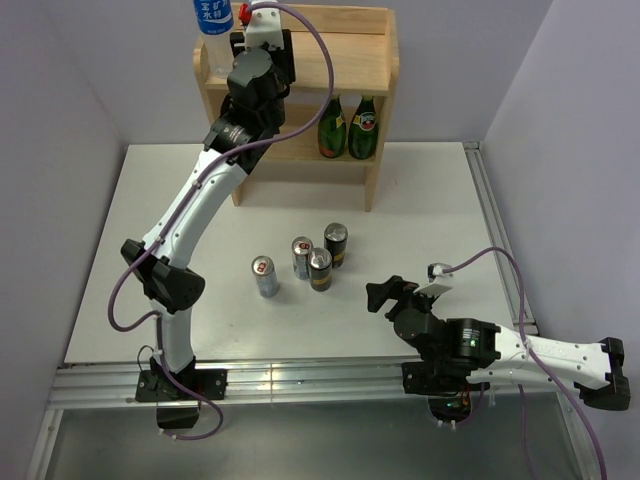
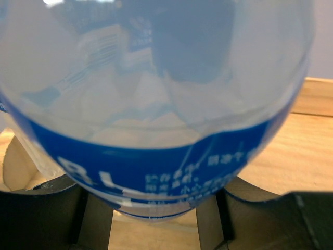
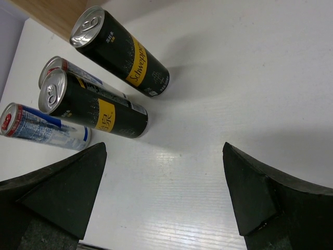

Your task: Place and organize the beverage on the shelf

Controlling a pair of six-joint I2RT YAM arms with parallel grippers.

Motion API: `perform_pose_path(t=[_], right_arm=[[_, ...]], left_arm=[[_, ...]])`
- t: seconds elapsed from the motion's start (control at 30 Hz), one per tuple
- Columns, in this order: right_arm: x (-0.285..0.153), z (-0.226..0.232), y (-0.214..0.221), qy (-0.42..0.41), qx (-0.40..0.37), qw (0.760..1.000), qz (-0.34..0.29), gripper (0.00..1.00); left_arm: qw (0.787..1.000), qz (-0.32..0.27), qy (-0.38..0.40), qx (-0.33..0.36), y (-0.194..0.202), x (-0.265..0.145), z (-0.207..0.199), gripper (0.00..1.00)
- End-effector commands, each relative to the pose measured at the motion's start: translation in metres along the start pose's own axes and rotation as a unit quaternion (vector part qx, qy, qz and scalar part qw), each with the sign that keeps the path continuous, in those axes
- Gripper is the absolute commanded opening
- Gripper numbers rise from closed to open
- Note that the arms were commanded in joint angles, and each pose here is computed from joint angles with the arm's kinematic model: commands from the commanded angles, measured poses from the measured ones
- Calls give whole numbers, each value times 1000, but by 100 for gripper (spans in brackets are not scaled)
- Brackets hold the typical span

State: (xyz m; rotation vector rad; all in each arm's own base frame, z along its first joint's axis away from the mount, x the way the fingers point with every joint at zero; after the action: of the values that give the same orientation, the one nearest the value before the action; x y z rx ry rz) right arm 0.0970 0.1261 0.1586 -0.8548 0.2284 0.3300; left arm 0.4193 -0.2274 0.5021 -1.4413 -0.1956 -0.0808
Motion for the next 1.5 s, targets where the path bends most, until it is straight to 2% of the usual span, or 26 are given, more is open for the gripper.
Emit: perform_pose_path(t=[0.0, 0.43, 0.53, 0.57, 0.63, 0.67, 0.73, 0.77, 0.83, 0.87, 0.97, 1.2, 1.37, 1.47], right_arm=[[1, 2, 0, -3, 3, 1000, -7, 100], [2, 2, 2, -2, -3, 1000, -5, 100], [2, 2, 2, -1, -4, 1000, -6, 100], [2, 2, 2, -1, -3, 1000, -6, 100], [2, 1, 2, 0, -5, 1000, -6, 100], [3, 1, 2, 0, -4, 1000, -6, 100], [3, 1, 3, 0, -4, 1000, -6, 100], [2, 1, 3, 0, -5, 1000, -5, 100], [2, 1, 3, 0, -5, 1000, -5, 100], [2, 1, 3, 0, -5, 1000, -5, 100], [3, 1, 3, 1, -5, 1000, -6, 100], [3, 1, 3, 1, -4, 1000, -6, 100], [3, 1, 3, 1, -4, 1000, -6, 100], [3, 1, 3, 1, -4, 1000, -7, 100]], left_arm=[[992, -97, -42, -68, -53, 2, 26, 0], [993, -67, -71, -61, -26, 22, 39, 0], [995, -52, -72, -50, -17, 26, 40, 4], [995, -49, -71, -48, -14, 27, 39, 10], [995, -46, -72, -46, -9, 29, 40, 15], [996, -41, -70, -45, -5, 30, 38, 24], [996, -36, -70, -42, -1, 31, 38, 31], [996, -35, -70, -41, 0, 32, 38, 43], [996, -32, -70, -42, 3, 33, 36, 52], [996, -31, -69, -41, 4, 34, 36, 61], [996, -30, -68, -41, 5, 35, 36, 70], [997, -25, -66, -37, 13, 39, 30, 76], [997, -23, -63, -34, 16, 42, 27, 69], [997, -26, -62, -32, 16, 47, 25, 70]])
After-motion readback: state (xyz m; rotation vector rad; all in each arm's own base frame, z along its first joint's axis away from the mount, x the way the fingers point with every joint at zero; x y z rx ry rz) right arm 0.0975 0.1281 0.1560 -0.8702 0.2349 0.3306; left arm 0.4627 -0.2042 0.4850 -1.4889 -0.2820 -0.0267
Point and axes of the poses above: each gripper's point midway between its finger pads, its own x axis out along the fingers, its own z axis along the line the jaws close on, y = z × x, the point moved 8 cm from there along -x, back along the fingers, and after that the axes turned 11 degrees about x, right-handed, at the moved point
